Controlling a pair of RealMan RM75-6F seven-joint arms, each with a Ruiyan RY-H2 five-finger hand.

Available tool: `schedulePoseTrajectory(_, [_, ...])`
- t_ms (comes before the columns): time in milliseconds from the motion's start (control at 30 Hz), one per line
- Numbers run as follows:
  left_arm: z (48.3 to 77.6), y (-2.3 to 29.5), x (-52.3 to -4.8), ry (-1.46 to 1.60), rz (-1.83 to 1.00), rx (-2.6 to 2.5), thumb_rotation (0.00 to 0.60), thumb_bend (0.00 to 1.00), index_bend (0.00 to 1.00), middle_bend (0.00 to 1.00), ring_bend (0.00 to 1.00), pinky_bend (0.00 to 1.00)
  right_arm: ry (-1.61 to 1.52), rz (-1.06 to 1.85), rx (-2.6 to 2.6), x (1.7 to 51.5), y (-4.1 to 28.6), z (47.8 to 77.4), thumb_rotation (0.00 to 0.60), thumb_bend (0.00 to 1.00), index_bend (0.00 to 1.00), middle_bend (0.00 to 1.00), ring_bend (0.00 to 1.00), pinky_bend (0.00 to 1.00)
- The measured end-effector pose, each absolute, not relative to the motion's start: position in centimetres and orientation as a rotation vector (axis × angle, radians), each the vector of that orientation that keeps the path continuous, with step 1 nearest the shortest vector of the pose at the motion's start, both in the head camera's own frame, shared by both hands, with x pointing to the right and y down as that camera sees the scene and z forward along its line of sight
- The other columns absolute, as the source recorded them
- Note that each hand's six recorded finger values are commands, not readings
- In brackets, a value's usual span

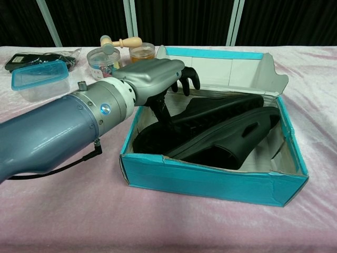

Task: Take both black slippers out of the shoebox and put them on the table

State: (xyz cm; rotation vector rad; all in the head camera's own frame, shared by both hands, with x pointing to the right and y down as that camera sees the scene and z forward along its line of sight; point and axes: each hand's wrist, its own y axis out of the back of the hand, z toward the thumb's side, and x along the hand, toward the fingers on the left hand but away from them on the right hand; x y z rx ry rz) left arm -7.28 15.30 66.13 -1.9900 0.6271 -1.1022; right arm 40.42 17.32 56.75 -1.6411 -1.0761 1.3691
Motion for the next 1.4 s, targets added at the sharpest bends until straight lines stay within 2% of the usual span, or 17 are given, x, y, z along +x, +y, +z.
schedulePoseTrajectory(267, [67.1, 15.5, -5.2, 0.633, -1.106, -1.995, 0.600, 0.00, 0.23, 0.30, 0.26, 0.36, -1.075, 1.373, -1.644, 40.5, 17.5, 56.7, 0.600, 0.25, 0.05, 0.09, 0.09, 0.25])
schedulePoseTrajectory(367, [67.4, 15.6, -4.5, 0.642, -1.098, -2.001, 0.600, 0.02, 0.27, 0.36, 0.32, 0.43, -1.074, 1.374, -1.645, 40.4, 17.5, 56.7, 0.600, 0.25, 0.05, 0.09, 0.09, 0.25])
schedulePoseTrajectory(467, [67.5, 15.6, -3.9, 0.655, -1.074, -1.993, 0.600, 0.10, 0.35, 0.45, 0.42, 0.54, -1.075, 1.374, -1.645, 40.5, 17.5, 56.7, 0.600, 0.25, 0.05, 0.09, 0.09, 0.25])
schedulePoseTrajectory(600, [67.5, 15.5, -3.6, 0.688, -1.041, -1.988, 0.600, 0.17, 0.43, 0.55, 0.51, 0.62, -1.075, 1.377, -1.643, 40.5, 17.6, 56.7, 0.600, 0.25, 0.05, 0.09, 0.09, 0.25])
schedulePoseTrajectory(900, [67.1, 14.5, -5.0, 0.803, -0.986, -2.021, 0.600, 0.21, 0.46, 0.58, 0.53, 0.63, -1.074, 1.383, -1.650, 40.6, 17.6, 56.9, 0.600, 0.25, 0.05, 0.09, 0.09, 0.25])
schedulePoseTrajectory(1400, [64.2, 12.9, -8.0, 1.045, -0.850, -2.168, 0.600, 0.21, 0.47, 0.59, 0.53, 0.63, -1.057, 1.386, -1.656, 40.2, 17.3, 57.3, 0.600, 0.25, 0.05, 0.09, 0.09, 0.25])
